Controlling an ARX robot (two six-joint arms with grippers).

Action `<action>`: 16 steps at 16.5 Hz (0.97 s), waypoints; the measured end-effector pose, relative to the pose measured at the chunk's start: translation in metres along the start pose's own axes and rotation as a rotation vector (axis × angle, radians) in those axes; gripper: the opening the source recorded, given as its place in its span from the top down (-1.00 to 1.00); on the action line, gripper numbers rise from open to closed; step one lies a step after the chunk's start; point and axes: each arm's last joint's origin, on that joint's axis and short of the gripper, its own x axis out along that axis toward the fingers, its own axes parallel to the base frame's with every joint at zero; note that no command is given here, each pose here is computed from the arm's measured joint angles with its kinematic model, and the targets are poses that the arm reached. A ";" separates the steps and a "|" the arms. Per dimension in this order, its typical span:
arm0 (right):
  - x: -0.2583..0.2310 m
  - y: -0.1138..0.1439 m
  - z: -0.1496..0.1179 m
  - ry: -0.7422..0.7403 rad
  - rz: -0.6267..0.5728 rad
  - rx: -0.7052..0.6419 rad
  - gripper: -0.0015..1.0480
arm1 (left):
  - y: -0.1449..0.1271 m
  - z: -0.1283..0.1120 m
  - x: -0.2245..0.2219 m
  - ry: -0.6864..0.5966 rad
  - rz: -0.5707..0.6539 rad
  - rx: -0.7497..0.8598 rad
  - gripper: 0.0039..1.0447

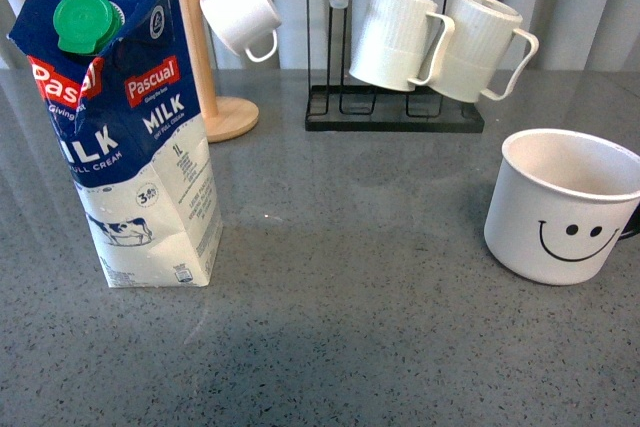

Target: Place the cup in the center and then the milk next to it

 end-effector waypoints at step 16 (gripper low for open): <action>0.000 0.000 0.000 0.000 0.000 0.000 -0.87 | 0.000 0.000 0.000 0.000 0.000 0.000 -0.88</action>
